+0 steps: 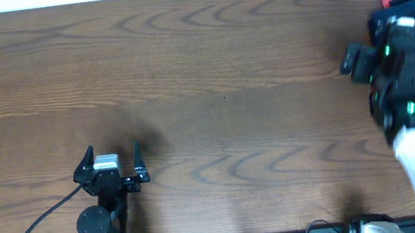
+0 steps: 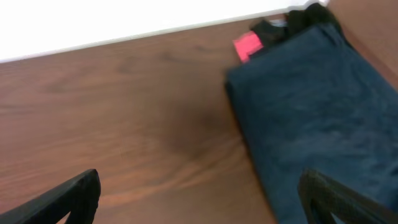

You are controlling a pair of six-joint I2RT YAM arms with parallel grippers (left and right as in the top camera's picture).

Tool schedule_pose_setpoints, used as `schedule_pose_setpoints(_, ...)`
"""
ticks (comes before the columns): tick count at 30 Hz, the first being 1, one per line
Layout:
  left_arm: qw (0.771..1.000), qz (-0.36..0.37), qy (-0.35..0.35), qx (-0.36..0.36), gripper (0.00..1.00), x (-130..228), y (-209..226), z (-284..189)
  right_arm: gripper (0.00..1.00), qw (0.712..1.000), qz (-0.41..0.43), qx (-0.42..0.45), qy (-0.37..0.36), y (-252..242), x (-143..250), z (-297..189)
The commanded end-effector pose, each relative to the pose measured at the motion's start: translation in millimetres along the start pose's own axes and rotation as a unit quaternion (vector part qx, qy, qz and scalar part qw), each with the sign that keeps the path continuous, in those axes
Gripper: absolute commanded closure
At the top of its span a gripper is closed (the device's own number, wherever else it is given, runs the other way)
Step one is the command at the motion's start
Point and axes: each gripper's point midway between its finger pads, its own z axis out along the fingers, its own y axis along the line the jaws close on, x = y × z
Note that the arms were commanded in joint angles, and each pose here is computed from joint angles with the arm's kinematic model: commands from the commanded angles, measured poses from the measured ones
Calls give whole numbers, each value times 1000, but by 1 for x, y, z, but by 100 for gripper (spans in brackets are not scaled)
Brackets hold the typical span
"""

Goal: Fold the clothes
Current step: 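Reach the right gripper toward the navy jeans stack at right, then grasp the top navy jeans with the right gripper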

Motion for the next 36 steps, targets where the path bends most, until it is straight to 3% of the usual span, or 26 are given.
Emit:
schedule_pose_setpoints(1,1000,6,20,9,2,16,-3,2,1,996,-13,87,17,-32,-21,30)
schedule_pose_setpoints(5,1000,6,20,9,2,16,-3,2,1,991,-16,126,30,-43,-29,63)
schedule_pose_setpoints(9,1000,6,20,9,2,16,-3,2,2,991,-79,104,28,-30,-23,103)
schedule_pose_setpoints(12,1000,6,20,9,2,16,-3,2,3,982,-114,140,48,-39,-5,132)
schedule_pose_setpoints(19,1000,6,20,9,2,16,-3,2,4,946,-210,216,117,-60,38,192)
schedule_pose_setpoints(26,1000,6,20,9,2,16,-3,2,5,911,-251,288,153,-80,64,219)
schedule_pose_setpoints(32,1000,6,20,9,2,16,-3,2,17,912,-241,297,149,-85,65,222)
schedule_pose_setpoints(36,1000,6,20,8,2,16,-3,2,40,912,-241,295,150,-85,66,222)
